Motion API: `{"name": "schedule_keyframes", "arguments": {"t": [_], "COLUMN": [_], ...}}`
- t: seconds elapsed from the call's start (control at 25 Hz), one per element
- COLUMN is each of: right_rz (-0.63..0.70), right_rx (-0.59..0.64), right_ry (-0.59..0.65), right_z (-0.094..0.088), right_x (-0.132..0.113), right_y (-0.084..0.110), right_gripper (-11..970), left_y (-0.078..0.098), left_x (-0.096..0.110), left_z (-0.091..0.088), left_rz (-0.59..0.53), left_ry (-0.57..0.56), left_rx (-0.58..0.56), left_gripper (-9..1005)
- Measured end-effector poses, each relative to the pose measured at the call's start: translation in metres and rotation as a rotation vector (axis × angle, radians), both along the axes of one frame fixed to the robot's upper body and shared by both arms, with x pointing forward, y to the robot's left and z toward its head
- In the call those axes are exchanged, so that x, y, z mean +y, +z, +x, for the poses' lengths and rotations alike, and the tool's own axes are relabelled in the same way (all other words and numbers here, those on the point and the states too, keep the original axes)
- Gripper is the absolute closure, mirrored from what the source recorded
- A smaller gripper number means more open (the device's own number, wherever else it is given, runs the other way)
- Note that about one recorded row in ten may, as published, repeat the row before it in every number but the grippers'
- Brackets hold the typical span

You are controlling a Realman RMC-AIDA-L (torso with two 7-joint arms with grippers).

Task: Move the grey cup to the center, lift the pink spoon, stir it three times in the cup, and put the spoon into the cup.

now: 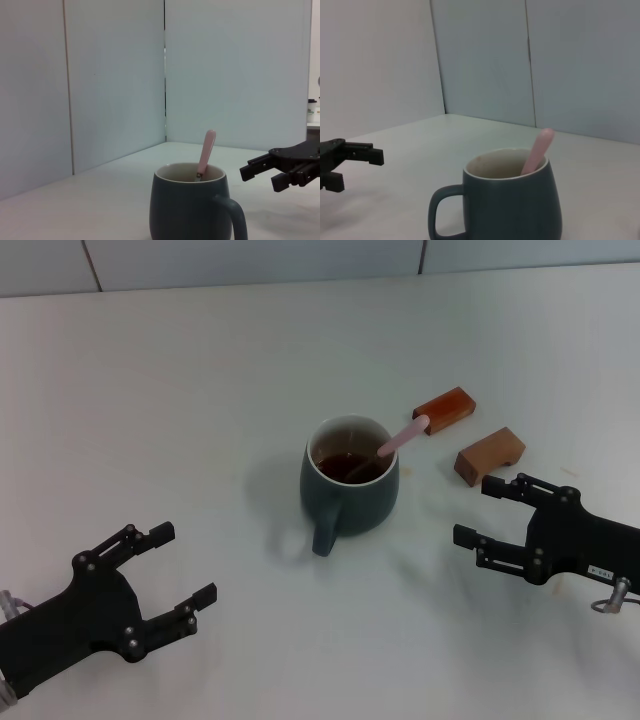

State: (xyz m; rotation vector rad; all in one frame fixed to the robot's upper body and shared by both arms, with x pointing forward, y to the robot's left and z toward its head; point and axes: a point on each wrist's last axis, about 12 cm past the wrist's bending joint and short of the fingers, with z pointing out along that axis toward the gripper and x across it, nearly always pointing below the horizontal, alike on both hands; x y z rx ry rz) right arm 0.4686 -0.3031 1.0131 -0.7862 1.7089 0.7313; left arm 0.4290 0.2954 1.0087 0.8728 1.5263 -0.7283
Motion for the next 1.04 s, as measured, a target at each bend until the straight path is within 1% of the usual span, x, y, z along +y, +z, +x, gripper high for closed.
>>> {"name": "schedule_keyframes", "arguments": {"t": [1.04], "right_rz": [0.002], "right_rx": [-0.005], "right_ry": [-0.003], "right_z": [0.0008], "right_x": [-0.0003], "right_y": [0.0009], "right_gripper": [189], "left_y": [0.0001], "left_x": [-0.0012], "left_z": [0.0018], "left_rz": [0.002], "left_ry": [-0.001], "left_rx": [0.000], "left_gripper": [167]}}
